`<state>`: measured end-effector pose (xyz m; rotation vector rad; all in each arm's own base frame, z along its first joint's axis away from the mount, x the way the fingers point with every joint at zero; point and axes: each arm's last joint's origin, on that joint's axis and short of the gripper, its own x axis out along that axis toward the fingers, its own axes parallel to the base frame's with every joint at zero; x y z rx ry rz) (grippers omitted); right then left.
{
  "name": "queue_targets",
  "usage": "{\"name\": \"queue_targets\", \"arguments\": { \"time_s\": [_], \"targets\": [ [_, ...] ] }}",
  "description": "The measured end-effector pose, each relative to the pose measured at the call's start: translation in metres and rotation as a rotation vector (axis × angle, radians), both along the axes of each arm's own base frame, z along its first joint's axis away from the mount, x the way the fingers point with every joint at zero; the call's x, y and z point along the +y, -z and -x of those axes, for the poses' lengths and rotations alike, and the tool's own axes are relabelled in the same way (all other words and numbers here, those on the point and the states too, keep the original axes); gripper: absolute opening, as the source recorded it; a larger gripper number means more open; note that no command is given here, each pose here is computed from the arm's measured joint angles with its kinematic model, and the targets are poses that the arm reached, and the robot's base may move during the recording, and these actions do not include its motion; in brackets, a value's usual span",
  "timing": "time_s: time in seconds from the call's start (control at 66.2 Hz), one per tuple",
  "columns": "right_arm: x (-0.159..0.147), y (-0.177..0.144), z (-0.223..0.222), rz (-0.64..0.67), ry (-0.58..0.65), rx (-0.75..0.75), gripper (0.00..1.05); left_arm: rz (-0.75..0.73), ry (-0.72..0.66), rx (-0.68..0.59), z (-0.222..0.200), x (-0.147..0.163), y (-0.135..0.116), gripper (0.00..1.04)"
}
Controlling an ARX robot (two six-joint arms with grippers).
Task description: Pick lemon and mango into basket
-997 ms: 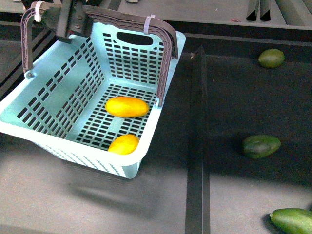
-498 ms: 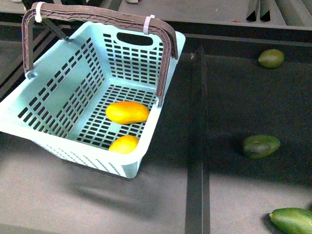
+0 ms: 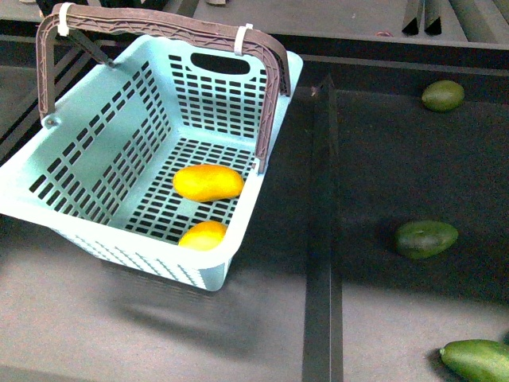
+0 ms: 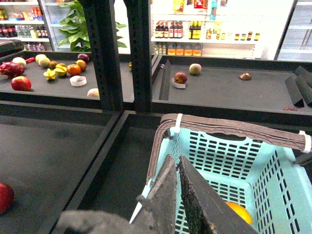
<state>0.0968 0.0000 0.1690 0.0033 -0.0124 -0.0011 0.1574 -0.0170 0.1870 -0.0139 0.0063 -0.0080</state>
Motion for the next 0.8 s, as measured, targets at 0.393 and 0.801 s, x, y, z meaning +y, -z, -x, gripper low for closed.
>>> {"name": "queue_targets", "arguments": {
  "time_s": [0.393,0.801],
  "targets": [
    [0.0,0.0,0.0,0.0,0.0,0.0,0.96,-0.003,-0.003,-0.009,0.027,0.016,0.018,0.04],
    [0.0,0.0,0.0,0.0,0.0,0.0,0.96,-0.003,-0.004,-0.022,0.042,0.017,0.015,0.04]
  ]
}}
